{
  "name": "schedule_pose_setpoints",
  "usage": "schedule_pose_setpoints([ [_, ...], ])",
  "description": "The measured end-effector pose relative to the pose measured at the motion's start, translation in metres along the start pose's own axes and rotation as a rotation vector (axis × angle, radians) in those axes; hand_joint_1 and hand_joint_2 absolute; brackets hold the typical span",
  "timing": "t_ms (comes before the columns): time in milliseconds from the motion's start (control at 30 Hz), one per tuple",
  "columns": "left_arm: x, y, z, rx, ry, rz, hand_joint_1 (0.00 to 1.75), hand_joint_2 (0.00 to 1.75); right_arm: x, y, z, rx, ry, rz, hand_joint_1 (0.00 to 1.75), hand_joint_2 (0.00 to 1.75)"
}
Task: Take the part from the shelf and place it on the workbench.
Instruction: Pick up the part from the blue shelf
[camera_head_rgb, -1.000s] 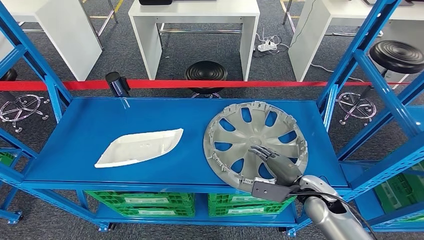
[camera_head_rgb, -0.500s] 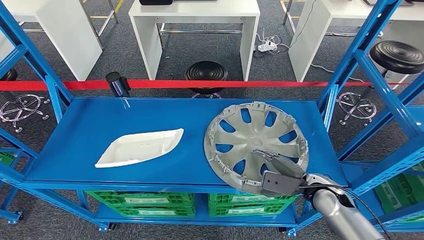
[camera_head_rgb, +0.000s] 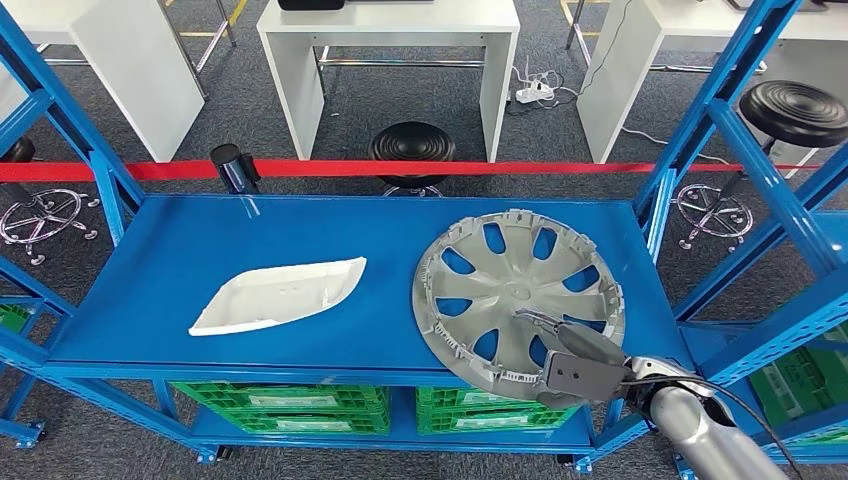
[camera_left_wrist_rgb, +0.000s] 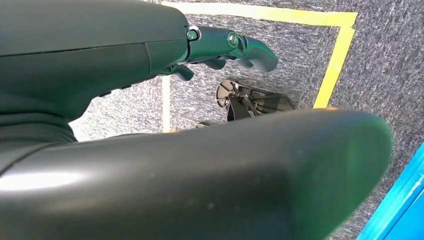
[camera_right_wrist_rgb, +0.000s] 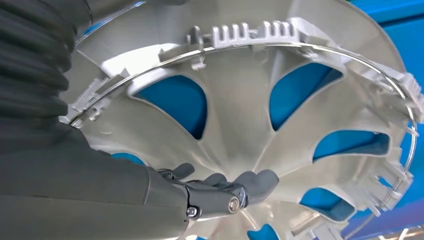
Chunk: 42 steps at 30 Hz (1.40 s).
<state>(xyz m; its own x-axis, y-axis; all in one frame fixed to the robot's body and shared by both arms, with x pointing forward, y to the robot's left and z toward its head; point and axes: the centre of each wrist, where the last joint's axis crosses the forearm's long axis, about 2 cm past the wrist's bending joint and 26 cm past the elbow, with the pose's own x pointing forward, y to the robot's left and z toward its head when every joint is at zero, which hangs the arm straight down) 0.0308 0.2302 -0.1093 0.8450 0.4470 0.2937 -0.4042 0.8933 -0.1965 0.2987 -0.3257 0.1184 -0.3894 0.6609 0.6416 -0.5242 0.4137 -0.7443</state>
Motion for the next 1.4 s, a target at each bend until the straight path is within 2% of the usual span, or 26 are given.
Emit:
schedule_pose_setpoints([
  [133, 0.000, 0.000, 0.000, 0.002, -0.005, 0.000, 0.00, 0.00, 0.004, 0.001, 0.002, -0.045, -0.009, 0.086, 0.00, 1.75],
  [300, 0.000, 0.000, 0.000, 0.007, -0.014, -0.002, 0.00, 0.00, 0.017, 0.009, 0.008, -0.173, -0.042, 0.317, 0.00, 1.75],
  [433, -0.001, 0.000, 0.000, 0.011, -0.013, -0.001, 0.00, 0.00, 0.030, 0.022, 0.014, -0.181, -0.047, 0.405, 0.00, 1.75],
  [833, -0.001, 0.001, 0.000, 0.016, -0.019, 0.008, 0.00, 0.00, 0.040, 0.033, 0.023, -0.109, -0.039, 0.406, 0.00, 1.75],
  [1067, -0.002, 0.001, 0.000, 0.008, -0.019, 0.003, 0.00, 0.00, 0.038, 0.033, 0.039, -0.062, -0.014, 0.393, 0.00, 1.75],
  [1400, -0.002, 0.000, 0.000, 0.006, -0.023, 0.001, 0.00, 0.00, 0.033, 0.032, 0.044, -0.085, 0.039, 0.521, 0.00, 1.75],
])
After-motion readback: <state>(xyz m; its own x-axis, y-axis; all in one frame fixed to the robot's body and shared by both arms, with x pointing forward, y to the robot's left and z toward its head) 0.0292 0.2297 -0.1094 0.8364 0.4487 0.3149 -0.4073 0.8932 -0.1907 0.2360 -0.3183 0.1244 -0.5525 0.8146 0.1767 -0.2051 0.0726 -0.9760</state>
